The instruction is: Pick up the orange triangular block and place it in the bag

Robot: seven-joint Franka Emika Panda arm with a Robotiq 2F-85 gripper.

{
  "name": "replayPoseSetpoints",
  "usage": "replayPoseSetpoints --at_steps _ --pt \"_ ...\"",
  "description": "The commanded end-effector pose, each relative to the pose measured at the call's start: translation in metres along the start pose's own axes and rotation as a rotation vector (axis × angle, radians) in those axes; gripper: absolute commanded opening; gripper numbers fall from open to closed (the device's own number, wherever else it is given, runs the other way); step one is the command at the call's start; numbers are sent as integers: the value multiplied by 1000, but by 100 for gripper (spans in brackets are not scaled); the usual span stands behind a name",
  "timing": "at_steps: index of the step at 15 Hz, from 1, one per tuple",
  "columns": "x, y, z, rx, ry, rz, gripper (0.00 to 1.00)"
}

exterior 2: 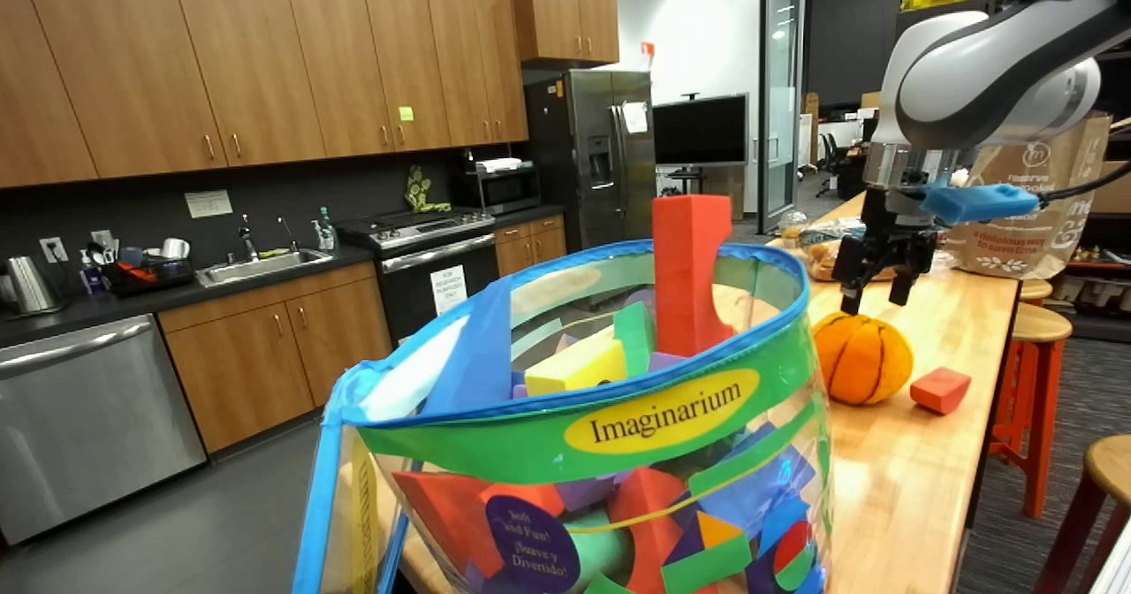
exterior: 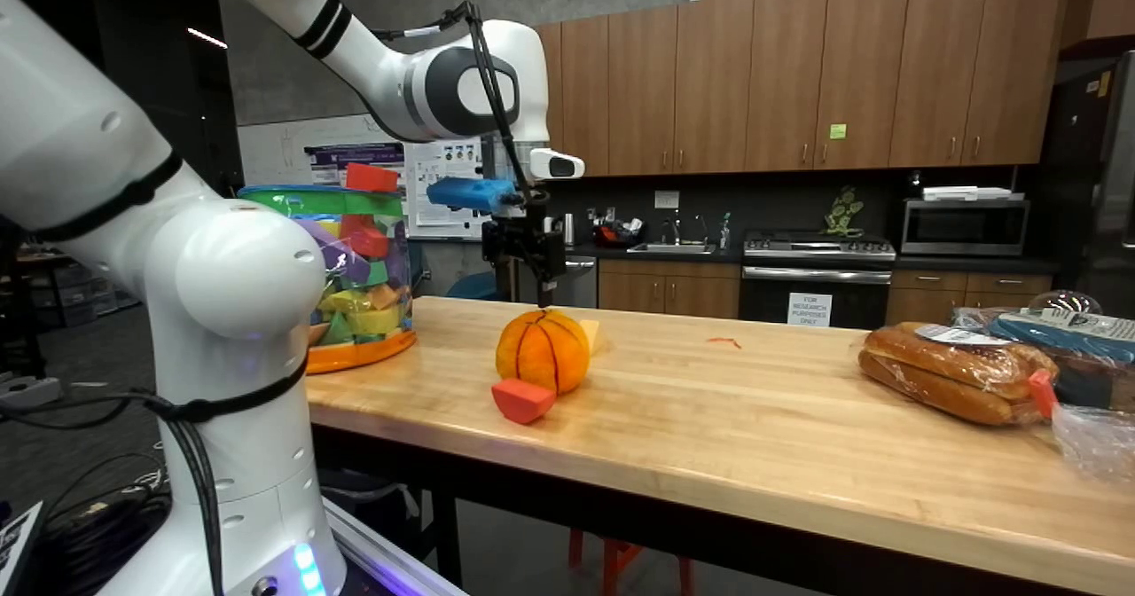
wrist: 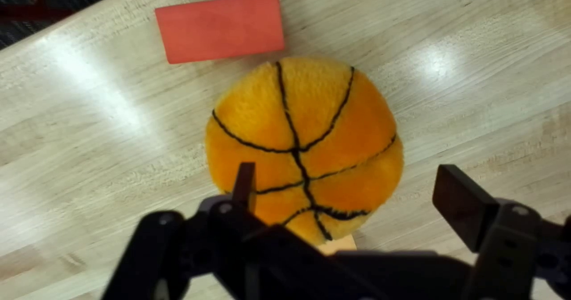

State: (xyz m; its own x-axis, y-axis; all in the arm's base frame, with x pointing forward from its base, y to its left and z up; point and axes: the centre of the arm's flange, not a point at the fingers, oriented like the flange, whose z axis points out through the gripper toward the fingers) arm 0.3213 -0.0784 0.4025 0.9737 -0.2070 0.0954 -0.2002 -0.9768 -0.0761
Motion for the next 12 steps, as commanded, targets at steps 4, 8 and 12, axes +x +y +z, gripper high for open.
replayPoseSetpoints --at_steps 4,8,12 --pt "6 2 -8 -12 14 -10 100" --pt "34 0 -42 -90 85 -62 100" --pt "69 -22 -71 -159 131 -179 100"
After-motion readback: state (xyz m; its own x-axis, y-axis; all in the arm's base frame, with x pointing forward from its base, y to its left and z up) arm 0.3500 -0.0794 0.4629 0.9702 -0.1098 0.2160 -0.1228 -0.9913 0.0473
